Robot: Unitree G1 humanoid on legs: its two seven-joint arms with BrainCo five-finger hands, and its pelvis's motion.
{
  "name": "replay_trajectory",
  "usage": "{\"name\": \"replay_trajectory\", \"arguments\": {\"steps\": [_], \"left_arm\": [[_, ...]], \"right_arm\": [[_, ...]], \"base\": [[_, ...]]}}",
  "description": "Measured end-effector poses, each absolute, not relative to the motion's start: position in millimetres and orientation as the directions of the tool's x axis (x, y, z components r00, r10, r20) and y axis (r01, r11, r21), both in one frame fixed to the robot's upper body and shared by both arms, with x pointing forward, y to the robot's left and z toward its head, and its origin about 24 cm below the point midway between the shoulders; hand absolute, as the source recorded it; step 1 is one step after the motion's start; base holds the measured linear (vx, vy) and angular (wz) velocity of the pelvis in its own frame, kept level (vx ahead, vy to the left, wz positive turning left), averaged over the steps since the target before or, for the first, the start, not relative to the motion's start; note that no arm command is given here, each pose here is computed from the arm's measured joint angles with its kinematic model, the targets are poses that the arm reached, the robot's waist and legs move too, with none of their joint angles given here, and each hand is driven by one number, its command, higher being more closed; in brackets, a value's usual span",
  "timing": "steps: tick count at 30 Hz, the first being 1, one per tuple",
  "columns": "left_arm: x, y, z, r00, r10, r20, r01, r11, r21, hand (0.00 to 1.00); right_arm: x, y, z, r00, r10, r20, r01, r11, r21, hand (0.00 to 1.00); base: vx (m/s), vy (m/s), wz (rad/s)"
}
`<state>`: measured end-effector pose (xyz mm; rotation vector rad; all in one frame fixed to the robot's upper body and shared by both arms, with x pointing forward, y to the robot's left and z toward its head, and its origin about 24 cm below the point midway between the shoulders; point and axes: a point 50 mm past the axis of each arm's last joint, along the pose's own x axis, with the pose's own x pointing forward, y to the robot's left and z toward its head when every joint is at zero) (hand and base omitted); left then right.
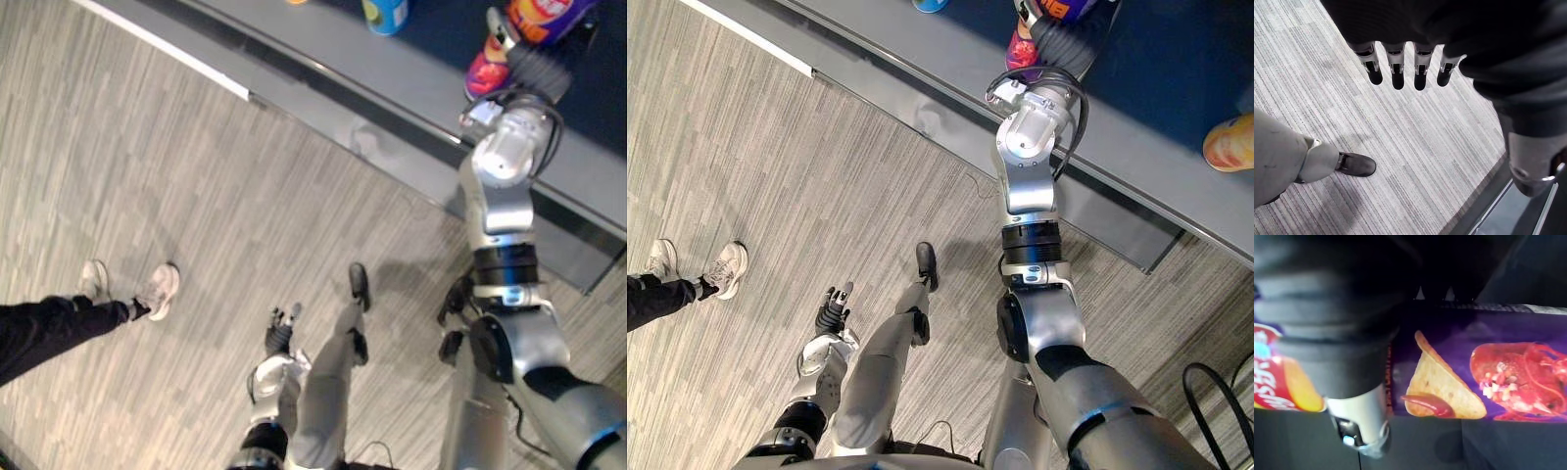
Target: Put the gum and the chips on the shelf.
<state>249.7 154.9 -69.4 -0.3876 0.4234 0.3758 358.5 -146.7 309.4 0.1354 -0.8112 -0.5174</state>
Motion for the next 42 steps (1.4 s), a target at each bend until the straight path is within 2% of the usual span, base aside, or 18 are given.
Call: {"name": "replay_trajectory", "arguments": {"steps": [16,17,22,42], "left_arm": [[250,155,-69,0.848,0.269,-0.457,-0.425,0.860,-0.282,0.00],[250,155,-69,0.848,0.269,-0.457,-0.425,0.860,-0.282,0.00],[250,155,-69,0.848,0.269,-0.456,-0.424,0.860,-0.283,0.00],[247,159,-72,0.836,0.285,-0.469,-0.447,0.849,-0.281,0.00]], "right_arm": [[366,-135,310,0.595,-0.446,0.669,0.373,0.890,0.262,1.00],[366,-135,310,0.595,-0.444,0.670,0.373,0.891,0.259,0.00],[376,-132,297,0.652,-0.400,0.644,0.386,0.906,0.172,0.00],[383,-126,245,0.761,-0.345,0.549,0.376,0.925,0.060,0.00]], "base": [[0.00,-0.003,0.01],[0.00,0.000,0.00],[0.00,0.000,0.00],[0.00,-0.037,-0.09]]}}
